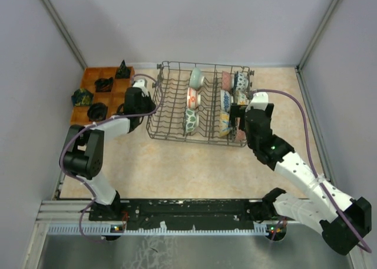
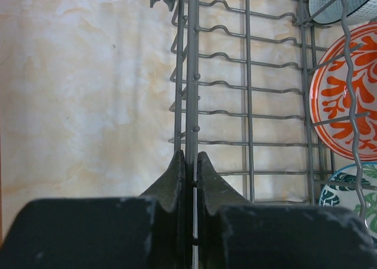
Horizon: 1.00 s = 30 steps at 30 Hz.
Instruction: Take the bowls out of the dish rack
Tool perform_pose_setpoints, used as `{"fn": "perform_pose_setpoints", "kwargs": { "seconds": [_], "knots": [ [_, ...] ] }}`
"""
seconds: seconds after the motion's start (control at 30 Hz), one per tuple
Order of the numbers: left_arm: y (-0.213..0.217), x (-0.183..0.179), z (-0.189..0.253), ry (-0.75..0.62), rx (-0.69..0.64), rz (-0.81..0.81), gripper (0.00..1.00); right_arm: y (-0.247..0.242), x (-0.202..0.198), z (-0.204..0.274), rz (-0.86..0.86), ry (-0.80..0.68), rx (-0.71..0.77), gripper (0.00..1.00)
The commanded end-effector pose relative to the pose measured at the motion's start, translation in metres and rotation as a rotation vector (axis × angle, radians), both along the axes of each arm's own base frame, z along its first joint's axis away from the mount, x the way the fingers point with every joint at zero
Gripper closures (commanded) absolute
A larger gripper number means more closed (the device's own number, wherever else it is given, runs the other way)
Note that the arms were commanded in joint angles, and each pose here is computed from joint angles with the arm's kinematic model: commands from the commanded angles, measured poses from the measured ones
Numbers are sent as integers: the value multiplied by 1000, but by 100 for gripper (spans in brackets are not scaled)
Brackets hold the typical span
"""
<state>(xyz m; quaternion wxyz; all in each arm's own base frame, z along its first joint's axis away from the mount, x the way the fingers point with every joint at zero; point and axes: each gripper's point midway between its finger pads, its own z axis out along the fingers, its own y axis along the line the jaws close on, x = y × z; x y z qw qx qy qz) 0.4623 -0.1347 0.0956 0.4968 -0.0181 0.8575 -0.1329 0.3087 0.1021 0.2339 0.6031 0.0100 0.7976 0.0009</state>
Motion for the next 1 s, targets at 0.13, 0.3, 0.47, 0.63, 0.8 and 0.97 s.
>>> {"fn": "perform_pose_setpoints", "kwargs": {
  "seconds": [0.13,0.3,0.47,0.63,0.8,0.97],
  "knots": [
    [30,-19,4,-13,-40,190,100,-3,3,10,-26,-12,-5,1],
    [48,-35,5,-23,-43,287,100,-2,3,10,-26,-8,0,1],
    [58,-50,11,-46,-57,347,100,-2,3,10,-31,-4,-2,1],
    [64,-60,16,-58,-59,369,100,-1,5,9,-31,9,-12,1],
    [63,-72,16,-51,-73,374,100,0,11,8,-49,32,-34,1],
    [68,-83,15,-55,-88,406,100,1,17,8,-64,46,-52,1]
  ]
}}
